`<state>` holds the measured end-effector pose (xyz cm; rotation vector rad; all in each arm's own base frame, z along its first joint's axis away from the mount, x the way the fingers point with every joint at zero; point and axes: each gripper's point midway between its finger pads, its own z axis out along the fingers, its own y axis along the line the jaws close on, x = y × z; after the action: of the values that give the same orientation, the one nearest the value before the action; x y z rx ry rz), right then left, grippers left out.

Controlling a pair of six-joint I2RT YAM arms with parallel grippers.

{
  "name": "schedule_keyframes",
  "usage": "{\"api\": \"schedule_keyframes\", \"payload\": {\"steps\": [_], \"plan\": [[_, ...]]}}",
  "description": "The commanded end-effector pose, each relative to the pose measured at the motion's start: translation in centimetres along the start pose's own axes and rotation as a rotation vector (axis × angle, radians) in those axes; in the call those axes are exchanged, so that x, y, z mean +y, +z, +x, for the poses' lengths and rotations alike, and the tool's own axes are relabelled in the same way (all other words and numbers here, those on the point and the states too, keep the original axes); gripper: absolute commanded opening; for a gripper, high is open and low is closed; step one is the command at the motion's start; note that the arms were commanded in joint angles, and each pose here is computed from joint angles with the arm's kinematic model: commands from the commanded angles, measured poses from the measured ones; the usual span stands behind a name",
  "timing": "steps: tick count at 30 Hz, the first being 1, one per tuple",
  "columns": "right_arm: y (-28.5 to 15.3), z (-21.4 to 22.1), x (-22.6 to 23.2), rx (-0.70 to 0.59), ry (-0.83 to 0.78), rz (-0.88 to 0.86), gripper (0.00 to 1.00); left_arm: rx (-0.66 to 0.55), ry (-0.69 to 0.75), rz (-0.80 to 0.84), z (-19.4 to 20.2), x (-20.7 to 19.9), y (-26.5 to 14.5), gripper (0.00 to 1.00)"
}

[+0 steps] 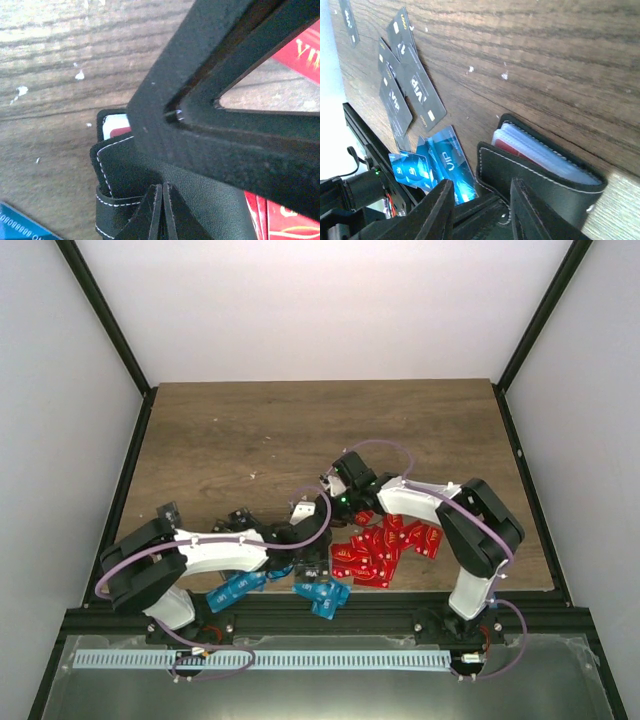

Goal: Put the credit cards into the card holder

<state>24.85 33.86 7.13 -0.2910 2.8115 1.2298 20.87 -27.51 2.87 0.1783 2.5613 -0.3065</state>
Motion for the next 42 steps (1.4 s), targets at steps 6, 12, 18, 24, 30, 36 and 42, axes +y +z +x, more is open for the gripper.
{"api": "schedule_keyframes", "payload": {"steps": [6,12,18,24,30,36,42], "plan": [[-4.1,-3.1,6.3,-0.122,-0.159,-0.116,0.34,0.259,0.233,-0.123,3.7,2.5,-1.5,0.05],[-6.4,-4.7,5.9,-0.198,-0.171,-0.104,0.35,0.158,0.253,-0.077,-0.1,0.2,-2.8,0.05],[-9.8,-7.1,5.7,-0.318,-0.21,-0.078,0.61,0.053,0.242,-0.027,-4.7,-1.5,-5.2,0.08],[-17.6,-11.0,4.2,-0.585,-0.254,0.052,1.0,-0.136,0.169,-0.022,-12.0,-0.5,-8.7,0.26],[-25.2,-12.2,4.0,-0.875,-0.309,0.221,1.0,-0.347,0.053,-0.093,-17.9,4.4,-12.7,0.45],[-30.1,-9.6,4.5,-1.1,-0.428,0.29,1.0,-0.515,-0.079,-0.194,-20.2,11.0,-16.4,0.83],[-31.0,-7.3,4.8,-1.148,-0.491,0.275,1.0,-0.595,-0.103,-0.174,-19.7,12.8,-18.3,1.0]]}}
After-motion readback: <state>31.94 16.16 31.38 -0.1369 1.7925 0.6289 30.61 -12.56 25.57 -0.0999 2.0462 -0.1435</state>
